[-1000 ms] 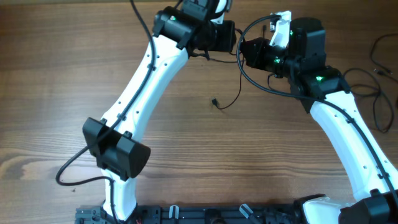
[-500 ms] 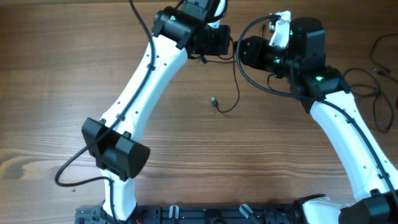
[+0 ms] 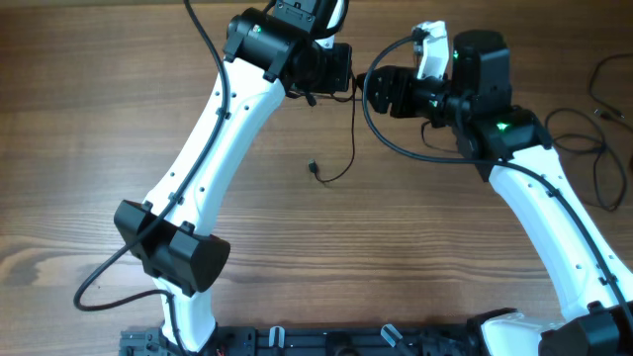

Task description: Untangle cables

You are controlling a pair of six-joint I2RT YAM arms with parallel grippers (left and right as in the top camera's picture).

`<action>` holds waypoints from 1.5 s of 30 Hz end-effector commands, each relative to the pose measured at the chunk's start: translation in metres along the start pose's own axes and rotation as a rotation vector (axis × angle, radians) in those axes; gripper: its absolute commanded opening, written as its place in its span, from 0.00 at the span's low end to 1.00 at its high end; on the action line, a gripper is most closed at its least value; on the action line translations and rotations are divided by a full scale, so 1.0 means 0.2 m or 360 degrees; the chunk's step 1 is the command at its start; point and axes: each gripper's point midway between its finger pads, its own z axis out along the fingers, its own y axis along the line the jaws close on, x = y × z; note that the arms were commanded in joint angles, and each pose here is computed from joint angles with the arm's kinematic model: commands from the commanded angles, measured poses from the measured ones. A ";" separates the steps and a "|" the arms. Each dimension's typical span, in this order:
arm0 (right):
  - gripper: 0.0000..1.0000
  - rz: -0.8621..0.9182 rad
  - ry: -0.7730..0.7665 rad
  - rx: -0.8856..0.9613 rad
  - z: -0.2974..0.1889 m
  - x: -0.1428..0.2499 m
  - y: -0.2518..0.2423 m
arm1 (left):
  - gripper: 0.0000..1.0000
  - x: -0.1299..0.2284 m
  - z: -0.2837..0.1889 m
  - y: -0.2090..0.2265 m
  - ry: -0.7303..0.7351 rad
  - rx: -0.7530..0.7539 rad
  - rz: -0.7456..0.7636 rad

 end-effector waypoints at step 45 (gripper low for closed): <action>0.04 -0.0691 -0.0175 -0.0137 -0.15 -0.07 0.29 | 0.04 0.00 -0.08 0.15 0.0034 -0.0010 -0.0127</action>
